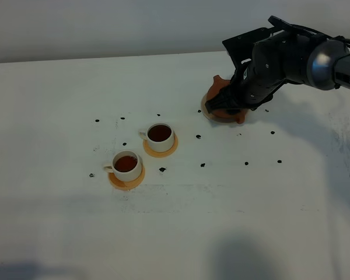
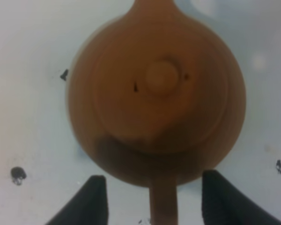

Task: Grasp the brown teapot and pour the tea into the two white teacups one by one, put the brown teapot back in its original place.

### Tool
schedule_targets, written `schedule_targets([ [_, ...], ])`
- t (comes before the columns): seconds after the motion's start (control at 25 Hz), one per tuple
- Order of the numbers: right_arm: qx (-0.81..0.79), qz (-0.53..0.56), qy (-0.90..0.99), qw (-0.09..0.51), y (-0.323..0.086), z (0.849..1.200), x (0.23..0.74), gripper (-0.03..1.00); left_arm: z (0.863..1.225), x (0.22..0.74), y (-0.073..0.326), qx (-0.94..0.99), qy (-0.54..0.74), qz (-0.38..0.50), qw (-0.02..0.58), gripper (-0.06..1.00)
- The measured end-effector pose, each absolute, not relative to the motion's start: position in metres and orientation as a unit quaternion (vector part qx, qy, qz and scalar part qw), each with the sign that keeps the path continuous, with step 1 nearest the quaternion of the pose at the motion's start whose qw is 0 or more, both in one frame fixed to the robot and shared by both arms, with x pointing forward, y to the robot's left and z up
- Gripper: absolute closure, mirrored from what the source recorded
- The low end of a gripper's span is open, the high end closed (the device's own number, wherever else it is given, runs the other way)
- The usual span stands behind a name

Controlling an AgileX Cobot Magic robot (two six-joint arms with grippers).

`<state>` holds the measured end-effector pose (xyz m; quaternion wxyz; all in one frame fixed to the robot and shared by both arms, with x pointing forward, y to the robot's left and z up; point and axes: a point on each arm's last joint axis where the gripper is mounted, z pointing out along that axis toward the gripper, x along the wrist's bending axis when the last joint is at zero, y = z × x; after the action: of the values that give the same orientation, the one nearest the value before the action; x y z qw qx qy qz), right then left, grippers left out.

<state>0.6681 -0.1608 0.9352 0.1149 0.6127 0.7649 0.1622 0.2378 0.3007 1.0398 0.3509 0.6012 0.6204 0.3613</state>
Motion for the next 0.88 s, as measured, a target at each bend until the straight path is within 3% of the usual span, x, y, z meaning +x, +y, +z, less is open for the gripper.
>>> schedule_targets([
  [0.48, 0.62, 0.2, 0.745, 0.147, -0.19, 1.006, 0.633, 0.5, 1.04, 0.238, 0.301, 0.601, 0.62, 0.361, 0.351, 0.72],
  [0.88, 0.648, 0.273, 0.683, 0.199, -0.244, 1.052, 0.514, 0.53, 1.04, 0.238, 0.301, 0.601, 0.62, 0.361, 0.351, 0.72],
])
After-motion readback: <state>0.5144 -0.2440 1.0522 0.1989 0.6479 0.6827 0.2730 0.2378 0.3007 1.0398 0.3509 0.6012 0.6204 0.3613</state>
